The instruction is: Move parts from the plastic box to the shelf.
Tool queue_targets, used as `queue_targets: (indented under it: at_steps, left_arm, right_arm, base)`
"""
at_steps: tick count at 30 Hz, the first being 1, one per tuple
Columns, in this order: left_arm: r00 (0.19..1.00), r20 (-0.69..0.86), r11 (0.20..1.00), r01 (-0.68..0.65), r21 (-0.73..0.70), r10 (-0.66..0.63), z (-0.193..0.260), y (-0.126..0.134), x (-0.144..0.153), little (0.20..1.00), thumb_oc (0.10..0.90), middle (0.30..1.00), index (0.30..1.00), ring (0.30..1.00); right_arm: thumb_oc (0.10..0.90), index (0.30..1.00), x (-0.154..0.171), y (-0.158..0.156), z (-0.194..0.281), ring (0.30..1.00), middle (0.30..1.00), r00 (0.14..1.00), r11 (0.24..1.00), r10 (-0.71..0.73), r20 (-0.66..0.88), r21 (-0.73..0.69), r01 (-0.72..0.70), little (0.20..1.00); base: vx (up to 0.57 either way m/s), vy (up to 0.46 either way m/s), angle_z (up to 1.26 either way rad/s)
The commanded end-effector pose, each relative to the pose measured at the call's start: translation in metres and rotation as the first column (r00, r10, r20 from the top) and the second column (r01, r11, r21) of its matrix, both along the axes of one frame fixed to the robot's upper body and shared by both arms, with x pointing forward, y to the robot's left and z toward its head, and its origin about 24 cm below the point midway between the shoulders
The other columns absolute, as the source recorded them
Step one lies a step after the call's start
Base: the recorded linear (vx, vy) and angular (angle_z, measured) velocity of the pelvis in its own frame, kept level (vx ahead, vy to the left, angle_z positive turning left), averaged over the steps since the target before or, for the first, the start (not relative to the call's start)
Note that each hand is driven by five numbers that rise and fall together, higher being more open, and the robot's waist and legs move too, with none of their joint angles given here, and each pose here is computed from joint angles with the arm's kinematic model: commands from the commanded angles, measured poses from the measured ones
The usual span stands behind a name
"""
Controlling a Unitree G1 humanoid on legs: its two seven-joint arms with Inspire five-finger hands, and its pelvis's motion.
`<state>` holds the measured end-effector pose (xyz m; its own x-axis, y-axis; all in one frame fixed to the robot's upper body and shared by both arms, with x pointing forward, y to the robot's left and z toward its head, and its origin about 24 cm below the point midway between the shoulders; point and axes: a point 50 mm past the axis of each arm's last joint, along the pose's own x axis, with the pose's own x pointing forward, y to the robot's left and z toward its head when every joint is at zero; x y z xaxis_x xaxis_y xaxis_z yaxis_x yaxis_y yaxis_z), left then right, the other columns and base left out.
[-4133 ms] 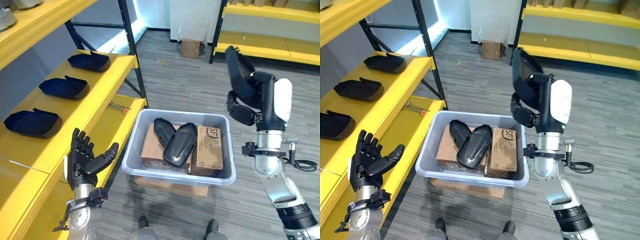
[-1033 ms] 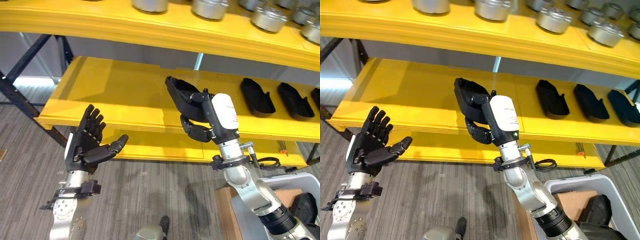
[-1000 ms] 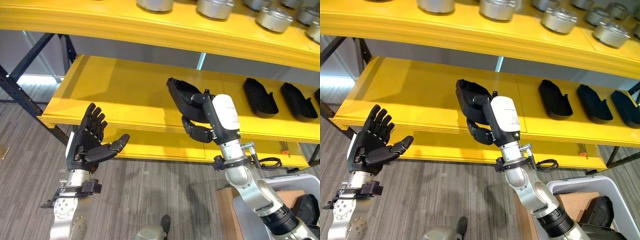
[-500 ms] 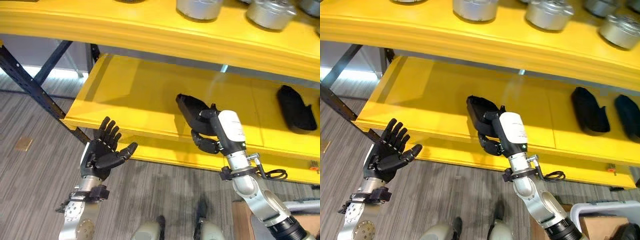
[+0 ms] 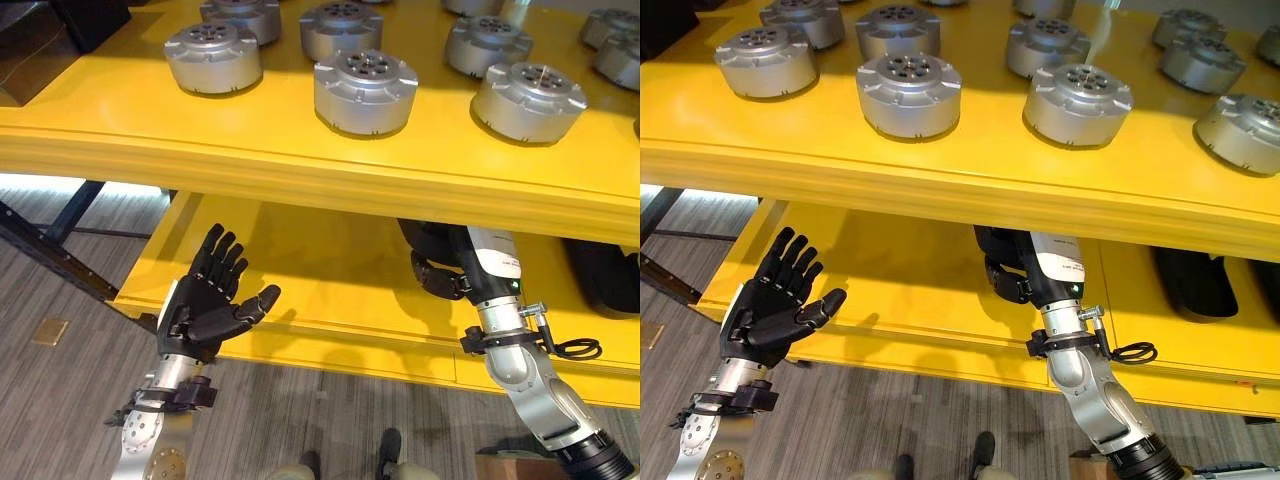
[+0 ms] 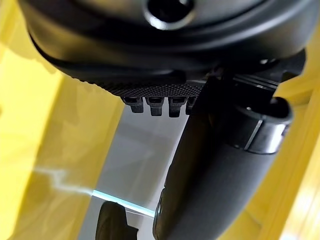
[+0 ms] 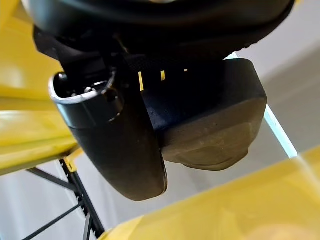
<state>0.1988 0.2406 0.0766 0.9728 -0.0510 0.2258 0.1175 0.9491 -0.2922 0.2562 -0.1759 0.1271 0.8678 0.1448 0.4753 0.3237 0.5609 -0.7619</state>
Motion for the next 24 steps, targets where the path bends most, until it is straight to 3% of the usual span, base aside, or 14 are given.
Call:
queue_targets:
  at_steps: [1,19,24]
  left_arm:
    - [0.991,0.135,0.999,0.009,0.054,-0.016,0.024,0.004,-0.006,1.000,0.900,1.000,1.000,1.000]
    - [0.992,0.114,0.998,0.049,0.046,-0.053,0.025,-0.002,0.002,1.000,0.900,1.000,1.000,1.000]
    - [0.994,0.103,0.997,-0.048,0.054,0.043,0.027,0.008,-0.003,1.000,0.900,1.000,1.000,1.000]
  right_arm:
    - [0.400,0.300,0.002,0.001,0.042,0.300,0.300,0.968,0.999,-0.003,0.250,0.045,-0.009,0.300]
    - [0.400,0.300,0.010,-0.027,0.026,0.300,0.300,0.971,0.986,-0.166,0.170,0.058,0.159,0.300]
    - [0.400,0.300,0.012,-0.019,0.030,0.300,0.300,0.981,0.994,-0.098,0.169,0.054,0.090,0.300]
  base:
    - [0.00,0.000,0.00]
    - [-0.05,0.033,-0.01]
    - [-0.15,0.054,-0.57]
